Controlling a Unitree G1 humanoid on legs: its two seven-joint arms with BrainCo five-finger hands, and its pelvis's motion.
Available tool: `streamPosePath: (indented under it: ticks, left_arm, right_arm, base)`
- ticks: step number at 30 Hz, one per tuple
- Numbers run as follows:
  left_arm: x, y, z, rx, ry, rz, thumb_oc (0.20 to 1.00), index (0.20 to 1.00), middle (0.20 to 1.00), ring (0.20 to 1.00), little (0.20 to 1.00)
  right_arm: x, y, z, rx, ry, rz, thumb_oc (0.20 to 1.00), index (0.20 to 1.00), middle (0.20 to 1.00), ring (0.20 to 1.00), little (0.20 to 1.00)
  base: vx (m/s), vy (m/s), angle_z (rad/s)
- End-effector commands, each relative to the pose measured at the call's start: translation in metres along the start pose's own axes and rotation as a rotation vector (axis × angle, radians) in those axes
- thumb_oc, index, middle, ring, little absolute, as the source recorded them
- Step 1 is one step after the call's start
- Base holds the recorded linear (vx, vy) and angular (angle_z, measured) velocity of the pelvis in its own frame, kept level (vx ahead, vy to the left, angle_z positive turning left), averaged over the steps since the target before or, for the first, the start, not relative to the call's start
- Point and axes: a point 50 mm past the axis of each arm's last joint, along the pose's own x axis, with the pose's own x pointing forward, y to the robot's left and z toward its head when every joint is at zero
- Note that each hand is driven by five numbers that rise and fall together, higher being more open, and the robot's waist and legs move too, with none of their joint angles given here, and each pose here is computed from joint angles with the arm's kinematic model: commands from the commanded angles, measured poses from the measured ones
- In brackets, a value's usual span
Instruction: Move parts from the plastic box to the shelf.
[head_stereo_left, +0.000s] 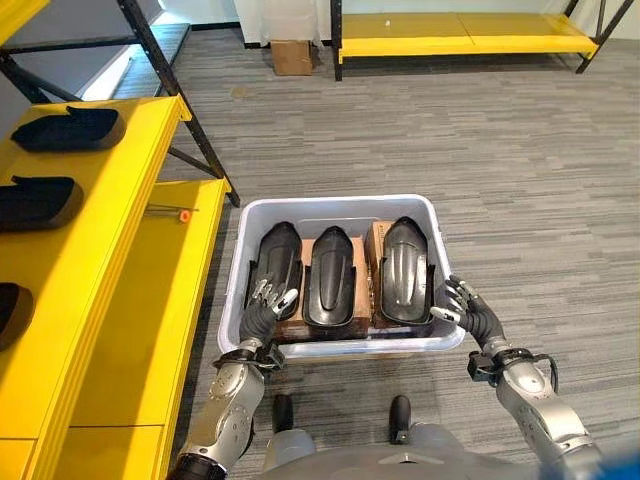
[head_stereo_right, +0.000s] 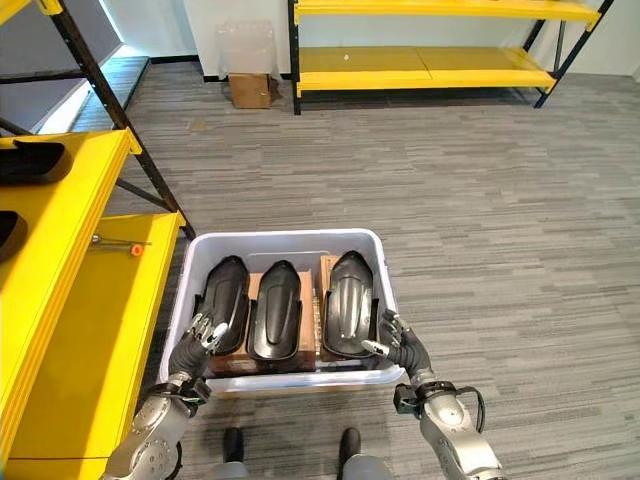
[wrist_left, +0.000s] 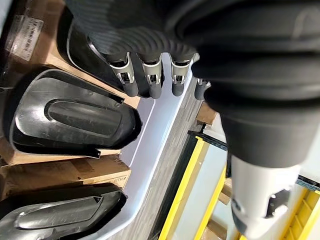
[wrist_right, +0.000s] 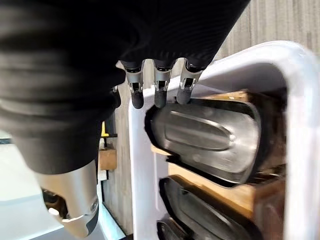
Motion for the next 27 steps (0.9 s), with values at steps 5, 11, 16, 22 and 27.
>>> streamPosePath:
  ticks: [5,11,16,22,27]
  left_arm:
    - [0.007,-0.008,0.052,0.043,-0.222,-0.109,1.0,1.0,1.0,1.0,1.0]
    - [0.017,-0.031,0.074,0.025,-0.327,-0.184,1.0,1.0,1.0,1.0,1.0]
    - [0.023,-0.051,0.089,0.001,-0.395,-0.242,1.0,1.0,1.0,1.0,1.0]
    - [0.026,-0.073,0.101,-0.022,-0.446,-0.306,1.0,1.0,1.0,1.0,1.0]
    - [0.027,-0.08,0.102,-0.015,-0.447,-0.325,1.0,1.0,1.0,1.0,1.0]
  right_arm:
    - [0.011,-0.004,0.084,-0.133,-0.398,-0.041,1.0,1.0,1.0,1.0,1.0]
    - [0.038,0.009,0.133,-0.208,-0.565,-0.064,1.0,1.0,1.0,1.0,1.0]
    - [0.054,0.021,0.16,-0.223,-0.635,-0.079,1.0,1.0,1.0,1.0,1.0]
    - [0.071,0.027,0.181,-0.209,-0.673,-0.161,1.0,1.0,1.0,1.0,1.0]
    - [0.078,0.025,0.188,-0.213,-0.677,-0.22,1.0,1.0,1.0,1.0,1.0]
  base:
    - [-0.01,0.007,-0.02]
    - [-0.09,0.039,-0.1]
    - [-0.07,0.027,-0.09]
    - [-0.04,0.019,-0.03]
    - [-0.01,0.005,-0.03]
